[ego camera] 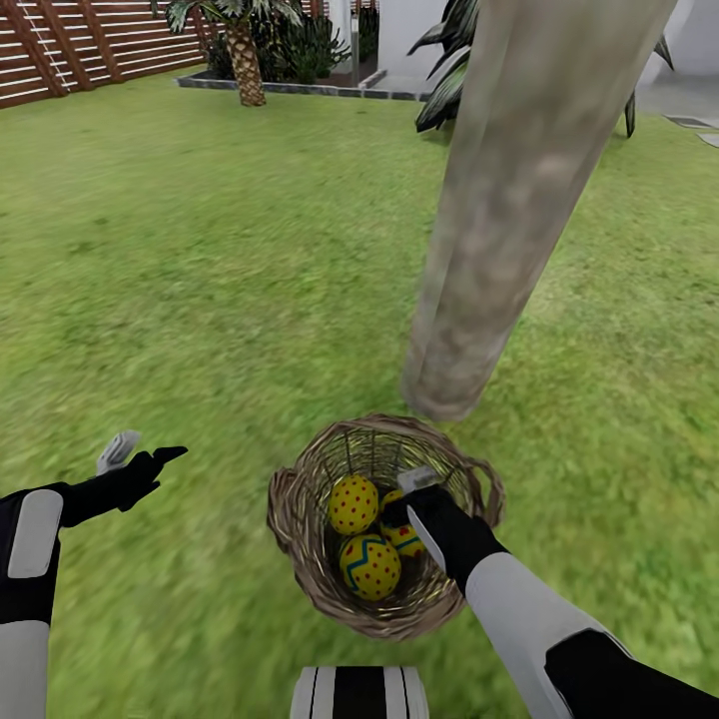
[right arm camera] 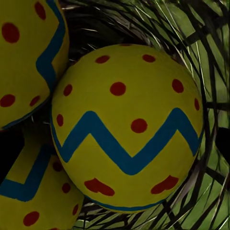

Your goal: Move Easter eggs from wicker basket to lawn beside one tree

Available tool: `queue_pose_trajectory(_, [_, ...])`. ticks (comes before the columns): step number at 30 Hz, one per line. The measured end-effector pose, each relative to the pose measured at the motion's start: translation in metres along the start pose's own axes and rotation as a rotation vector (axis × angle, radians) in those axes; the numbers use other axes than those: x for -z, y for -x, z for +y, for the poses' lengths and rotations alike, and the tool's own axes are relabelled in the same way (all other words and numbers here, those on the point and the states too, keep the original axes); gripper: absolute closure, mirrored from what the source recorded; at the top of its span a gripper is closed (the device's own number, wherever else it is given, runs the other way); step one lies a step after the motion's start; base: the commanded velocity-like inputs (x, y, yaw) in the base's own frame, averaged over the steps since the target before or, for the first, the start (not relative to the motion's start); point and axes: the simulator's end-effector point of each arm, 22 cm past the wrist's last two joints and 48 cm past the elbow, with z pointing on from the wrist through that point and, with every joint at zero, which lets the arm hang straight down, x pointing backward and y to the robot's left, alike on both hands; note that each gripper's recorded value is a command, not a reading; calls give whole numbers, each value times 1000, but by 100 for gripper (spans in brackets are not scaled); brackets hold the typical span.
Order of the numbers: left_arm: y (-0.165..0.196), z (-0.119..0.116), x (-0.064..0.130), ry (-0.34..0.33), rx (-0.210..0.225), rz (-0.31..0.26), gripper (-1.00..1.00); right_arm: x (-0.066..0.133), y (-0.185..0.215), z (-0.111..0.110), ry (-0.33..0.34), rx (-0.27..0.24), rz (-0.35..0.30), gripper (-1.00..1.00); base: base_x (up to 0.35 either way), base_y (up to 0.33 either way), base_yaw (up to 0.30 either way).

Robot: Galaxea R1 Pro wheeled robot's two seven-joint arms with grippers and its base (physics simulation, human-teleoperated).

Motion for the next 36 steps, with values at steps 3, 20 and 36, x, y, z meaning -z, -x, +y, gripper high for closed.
queue_pose_trajectory(3, [-1, 2, -2, 3, 1, 3, -100, 0, 3, -5, -26, -1, -7, -100, 0, 0, 0])
queue_pose_trajectory(20, [-13, 20, -16, 32, 10, 31, -100, -19, -15, -10, -53, -5, 30, -100, 0, 0, 0])
queue_pose_trajectory(36, [-27, 41, -32, 67, 21, 61, -100, -38, -30, -9, -55, 8, 61, -100, 0, 0, 0])
